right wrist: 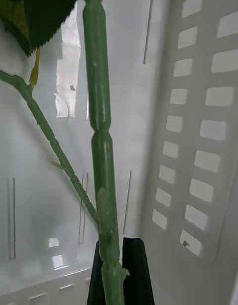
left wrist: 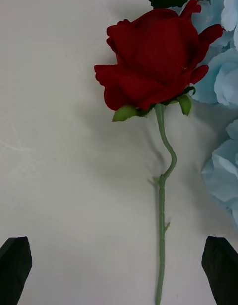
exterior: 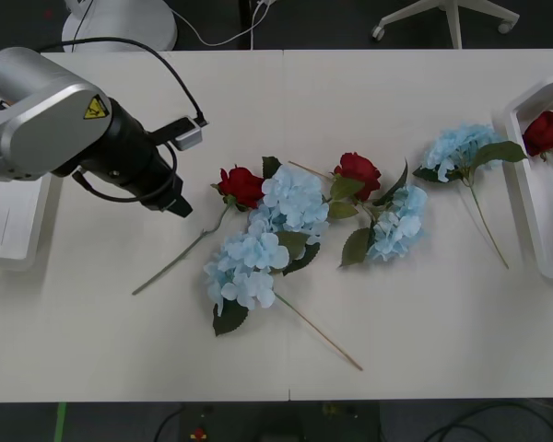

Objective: Put the red flowers into the right box and the blue flowers into the left box

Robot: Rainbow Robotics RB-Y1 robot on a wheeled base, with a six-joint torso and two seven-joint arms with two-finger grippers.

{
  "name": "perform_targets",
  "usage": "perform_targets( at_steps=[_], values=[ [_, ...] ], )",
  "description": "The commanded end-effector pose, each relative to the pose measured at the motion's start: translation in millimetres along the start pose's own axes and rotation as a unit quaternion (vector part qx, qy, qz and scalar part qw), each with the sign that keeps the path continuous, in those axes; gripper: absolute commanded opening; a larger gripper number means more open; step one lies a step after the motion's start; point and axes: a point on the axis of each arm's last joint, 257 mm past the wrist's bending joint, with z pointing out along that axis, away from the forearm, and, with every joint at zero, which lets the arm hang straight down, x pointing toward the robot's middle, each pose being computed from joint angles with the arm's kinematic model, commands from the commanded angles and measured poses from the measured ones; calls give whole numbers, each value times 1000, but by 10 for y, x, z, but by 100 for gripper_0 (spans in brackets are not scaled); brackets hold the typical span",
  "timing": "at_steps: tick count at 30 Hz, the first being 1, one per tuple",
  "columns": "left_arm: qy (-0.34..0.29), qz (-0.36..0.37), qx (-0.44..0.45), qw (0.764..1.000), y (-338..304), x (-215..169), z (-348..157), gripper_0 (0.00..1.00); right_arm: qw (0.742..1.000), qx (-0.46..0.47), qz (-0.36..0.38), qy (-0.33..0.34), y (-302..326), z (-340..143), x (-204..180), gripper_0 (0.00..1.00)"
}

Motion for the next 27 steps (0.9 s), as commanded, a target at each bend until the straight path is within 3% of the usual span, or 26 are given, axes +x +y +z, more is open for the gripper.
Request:
perform_targets(
  at_steps=[1, 4, 9, 11, 14, 18, 27],
  values=[
    [8, 37, 4, 999, -191, -103, 348, 100, 998, 23, -51, 4, 19, 145, 77, 0],
    [13, 53, 0, 998, -251, -149, 460, 100, 997, 35, -74, 5, 4, 202, 130, 4],
    [25, 90, -17, 995, -400, -203, 625, 100, 997, 31, -70, 0, 26, 198, 93, 58],
    [28, 100, -22, 994, -442, -216, 670, 100, 998, 23, -61, -3, 46, 190, 76, 68],
    [31, 109, -27, 993, -481, -220, 730, 100, 999, 9, -45, -11, 85, 169, 24, 75],
    [48, 104, -32, 993, -454, -139, 859, 100, 999, -37, -19, -16, 161, -20, -133, 78],
    [63, 116, -56, 990, -416, -30, 1072, 100, 988, -154, -22, 3, 731, -965, -678, 84]
  ],
)
